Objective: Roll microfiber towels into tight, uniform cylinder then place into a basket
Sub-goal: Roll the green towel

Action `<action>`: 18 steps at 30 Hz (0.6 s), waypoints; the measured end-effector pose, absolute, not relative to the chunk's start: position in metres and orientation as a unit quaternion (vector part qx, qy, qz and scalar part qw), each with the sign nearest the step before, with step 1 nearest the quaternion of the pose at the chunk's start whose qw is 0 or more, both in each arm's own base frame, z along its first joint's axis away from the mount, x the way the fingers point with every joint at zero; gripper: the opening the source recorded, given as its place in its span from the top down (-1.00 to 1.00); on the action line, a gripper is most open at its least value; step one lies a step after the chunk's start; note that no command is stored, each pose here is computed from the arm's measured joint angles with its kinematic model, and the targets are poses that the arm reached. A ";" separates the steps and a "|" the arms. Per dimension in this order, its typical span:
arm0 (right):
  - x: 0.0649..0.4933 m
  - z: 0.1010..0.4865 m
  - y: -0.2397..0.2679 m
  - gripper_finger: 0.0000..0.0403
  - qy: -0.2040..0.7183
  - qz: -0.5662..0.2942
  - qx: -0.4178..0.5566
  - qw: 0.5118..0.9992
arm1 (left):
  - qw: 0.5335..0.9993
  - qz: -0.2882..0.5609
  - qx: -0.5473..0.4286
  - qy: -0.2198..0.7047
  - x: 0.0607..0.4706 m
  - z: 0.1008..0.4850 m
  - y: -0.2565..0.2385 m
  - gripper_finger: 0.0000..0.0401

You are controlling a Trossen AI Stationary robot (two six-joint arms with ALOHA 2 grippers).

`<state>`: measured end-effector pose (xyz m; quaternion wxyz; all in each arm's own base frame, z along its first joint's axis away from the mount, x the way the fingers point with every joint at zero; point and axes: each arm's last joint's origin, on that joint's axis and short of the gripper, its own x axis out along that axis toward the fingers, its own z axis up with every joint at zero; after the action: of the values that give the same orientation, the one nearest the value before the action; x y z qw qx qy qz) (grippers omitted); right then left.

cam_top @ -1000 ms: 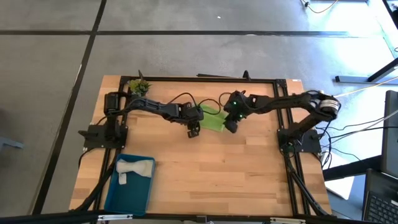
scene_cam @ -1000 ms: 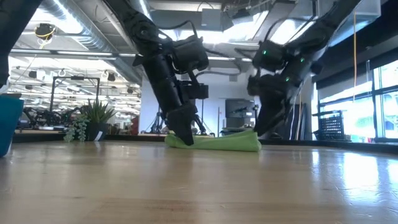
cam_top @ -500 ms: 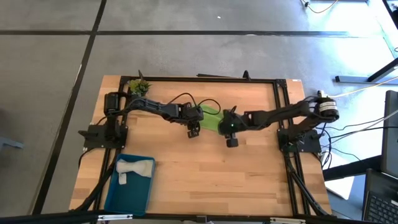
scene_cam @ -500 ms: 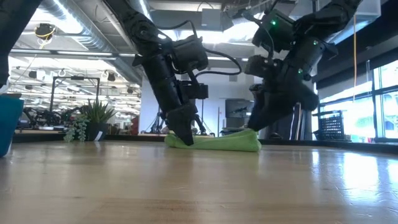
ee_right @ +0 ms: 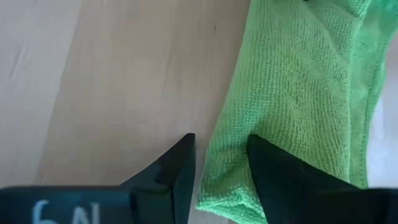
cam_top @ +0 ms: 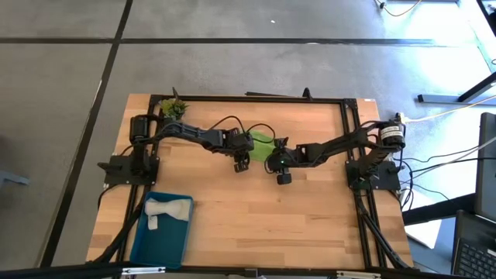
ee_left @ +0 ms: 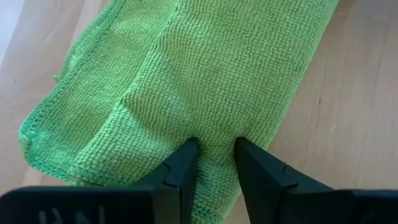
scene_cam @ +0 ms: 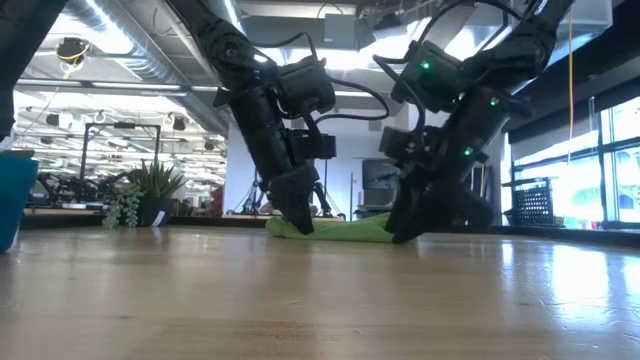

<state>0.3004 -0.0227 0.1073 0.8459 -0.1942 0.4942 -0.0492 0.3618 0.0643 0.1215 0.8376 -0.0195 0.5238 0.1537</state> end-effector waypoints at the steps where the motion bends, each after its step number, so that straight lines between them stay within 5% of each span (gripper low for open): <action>1: 0.300 0.107 -0.023 0.26 0.495 -0.052 -0.193 0.845 | 0.838 0.154 -0.019 0.524 0.362 0.122 0.064 0.49; 7: 0.301 0.105 -0.024 0.38 0.495 -0.070 -0.174 0.848 | 0.837 0.152 -0.020 0.525 0.362 0.121 0.064 0.49; 14: 0.300 0.102 -0.025 0.93 0.497 -0.094 -0.156 0.849 | 0.836 0.151 -0.021 0.527 0.361 0.121 0.064 0.49; 18: 0.300 0.102 -0.026 0.94 0.497 -0.105 -0.148 0.849 | 0.836 0.151 -0.021 0.527 0.361 0.121 0.064 0.49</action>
<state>0.3002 -0.0262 0.1020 0.8488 -0.1479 0.4965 -0.1055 0.3613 0.0641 0.1213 0.8361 -0.0206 0.5270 0.1508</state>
